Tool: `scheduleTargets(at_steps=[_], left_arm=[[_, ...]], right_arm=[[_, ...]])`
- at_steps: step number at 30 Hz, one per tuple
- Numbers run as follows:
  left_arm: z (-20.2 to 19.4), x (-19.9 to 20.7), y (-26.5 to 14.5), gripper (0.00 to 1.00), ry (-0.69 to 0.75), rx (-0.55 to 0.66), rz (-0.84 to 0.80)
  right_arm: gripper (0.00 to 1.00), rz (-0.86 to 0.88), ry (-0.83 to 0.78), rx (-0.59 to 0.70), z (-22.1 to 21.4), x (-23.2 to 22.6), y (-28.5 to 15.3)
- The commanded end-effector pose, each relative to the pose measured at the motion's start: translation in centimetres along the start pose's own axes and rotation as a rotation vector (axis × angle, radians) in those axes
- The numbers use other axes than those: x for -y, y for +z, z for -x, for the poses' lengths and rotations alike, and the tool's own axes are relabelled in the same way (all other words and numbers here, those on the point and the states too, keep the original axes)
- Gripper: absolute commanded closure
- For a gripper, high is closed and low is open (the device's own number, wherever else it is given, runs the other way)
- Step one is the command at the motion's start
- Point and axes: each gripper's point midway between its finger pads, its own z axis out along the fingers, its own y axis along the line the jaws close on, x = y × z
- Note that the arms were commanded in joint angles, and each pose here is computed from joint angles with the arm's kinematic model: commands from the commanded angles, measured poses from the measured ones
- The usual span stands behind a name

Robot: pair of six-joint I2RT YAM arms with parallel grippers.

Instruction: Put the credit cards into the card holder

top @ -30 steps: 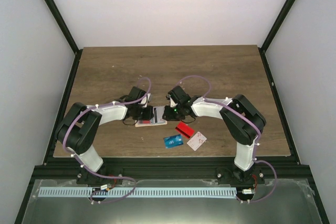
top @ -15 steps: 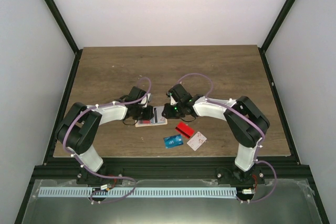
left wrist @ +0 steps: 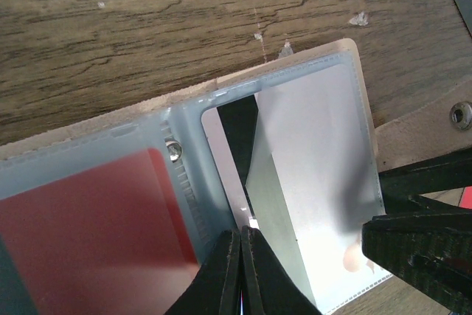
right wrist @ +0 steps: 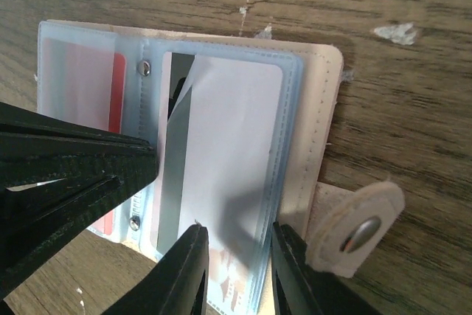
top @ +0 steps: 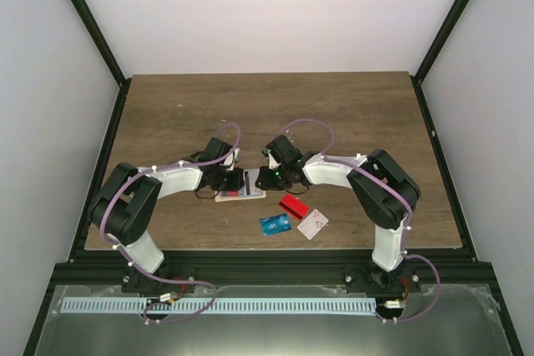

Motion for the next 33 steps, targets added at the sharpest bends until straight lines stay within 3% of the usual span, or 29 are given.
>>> scheduleTargets(at_steps=[1,19,33], left_arm=[[-2.1,-1.4,1.1,0.96,-0.008,-0.067,0.047],[-1.9,-1.3,1.2,0.96,-0.006,-0.065,0.042],[-1.7,-1.3,1.1,0.96,-0.007,-0.062,0.047]], right_arm=[[0.74,0.043,-0.014,0.012,0.7,-1.4,0.3],[0.75,0.069,-0.073,0.042,1.5,-4.6,-1.3],[0.75,-0.063,-0.096,0.061,1.9,-4.1,-2.0]])
